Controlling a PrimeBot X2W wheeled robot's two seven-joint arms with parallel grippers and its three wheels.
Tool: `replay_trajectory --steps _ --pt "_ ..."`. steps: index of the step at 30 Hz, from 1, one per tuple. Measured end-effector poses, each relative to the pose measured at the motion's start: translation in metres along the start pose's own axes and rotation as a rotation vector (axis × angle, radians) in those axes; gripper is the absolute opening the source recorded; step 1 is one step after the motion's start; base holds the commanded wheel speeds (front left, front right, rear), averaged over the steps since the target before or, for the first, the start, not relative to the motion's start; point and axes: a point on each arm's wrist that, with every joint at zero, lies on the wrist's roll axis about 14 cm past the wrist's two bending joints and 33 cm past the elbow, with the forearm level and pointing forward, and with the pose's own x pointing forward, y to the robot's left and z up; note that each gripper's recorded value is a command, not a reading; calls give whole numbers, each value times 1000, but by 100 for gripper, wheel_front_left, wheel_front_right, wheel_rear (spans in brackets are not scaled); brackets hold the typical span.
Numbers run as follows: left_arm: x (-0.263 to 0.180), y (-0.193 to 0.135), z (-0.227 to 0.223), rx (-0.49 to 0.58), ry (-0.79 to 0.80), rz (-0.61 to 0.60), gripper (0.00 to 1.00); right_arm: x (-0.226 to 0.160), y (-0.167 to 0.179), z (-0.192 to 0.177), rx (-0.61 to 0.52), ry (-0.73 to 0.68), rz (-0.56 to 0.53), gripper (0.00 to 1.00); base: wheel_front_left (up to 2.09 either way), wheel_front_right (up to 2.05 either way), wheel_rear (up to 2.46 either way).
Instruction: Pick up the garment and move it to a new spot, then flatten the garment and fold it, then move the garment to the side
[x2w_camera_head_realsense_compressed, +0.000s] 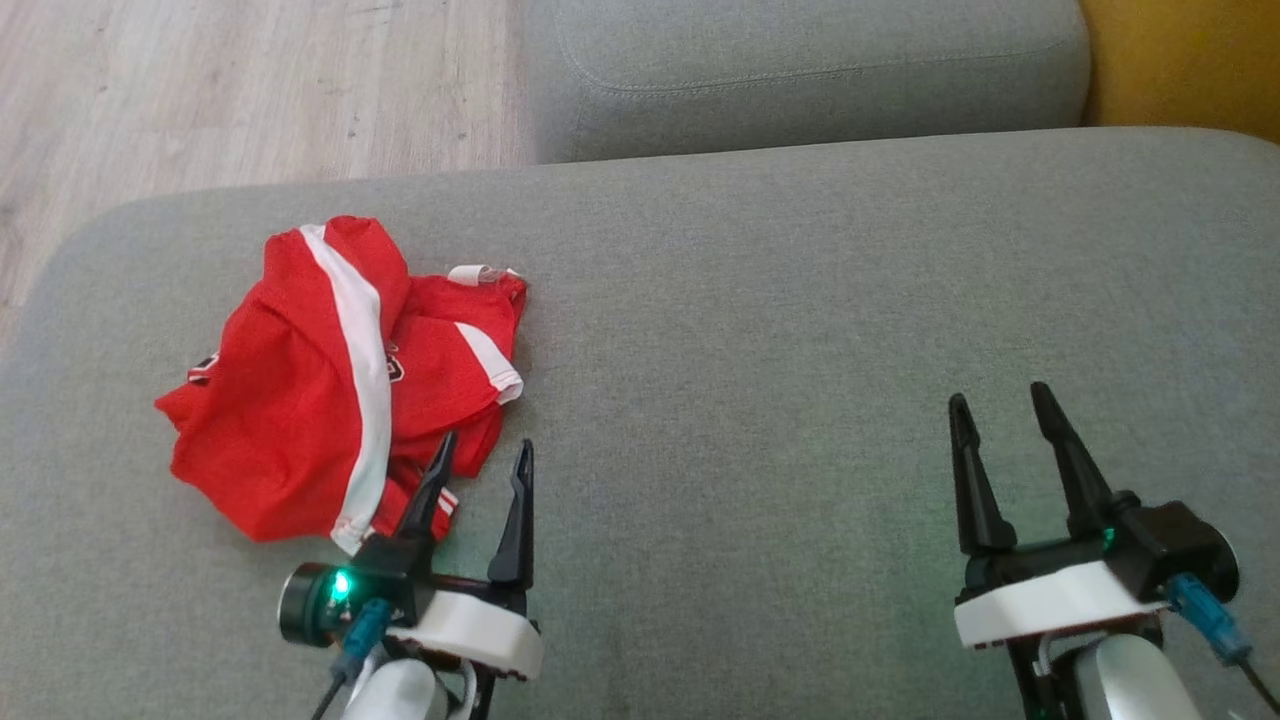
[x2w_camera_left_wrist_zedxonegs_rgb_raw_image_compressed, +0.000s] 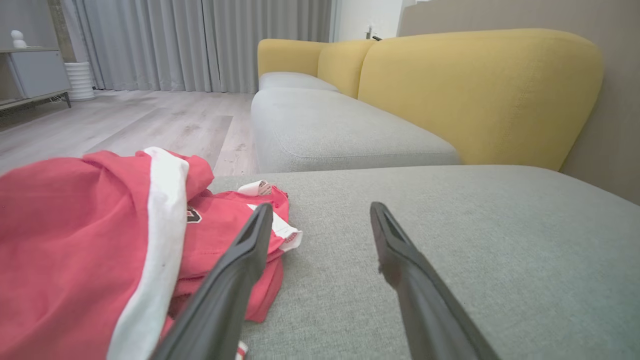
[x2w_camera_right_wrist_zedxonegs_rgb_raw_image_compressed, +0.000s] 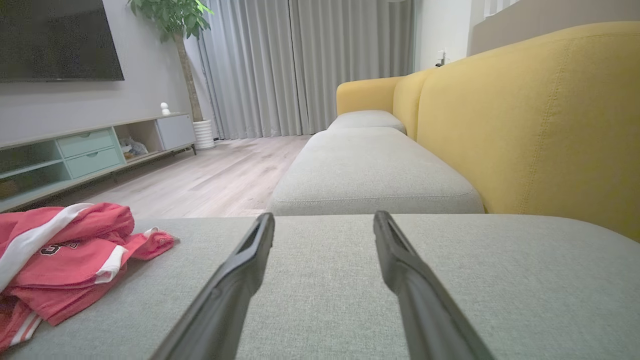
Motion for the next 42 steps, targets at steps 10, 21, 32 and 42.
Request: replay_trajectory --steps 10,21,32,42 --pt "-1 -1 -6 -2 17 -2 100 0 3 -7 1 22 10 100 0 0 0" --pt "-18 38 3 16 -12 134 100 12 45 -7 35 19 136 100 0 0 0" --pt "-59 82 4 6 -30 307 100 18 103 -6 61 18 310 100 0 0 0" --pt "-91 105 3 -4 -40 410 100 12 142 -8 69 32 431 100 0 0 0"
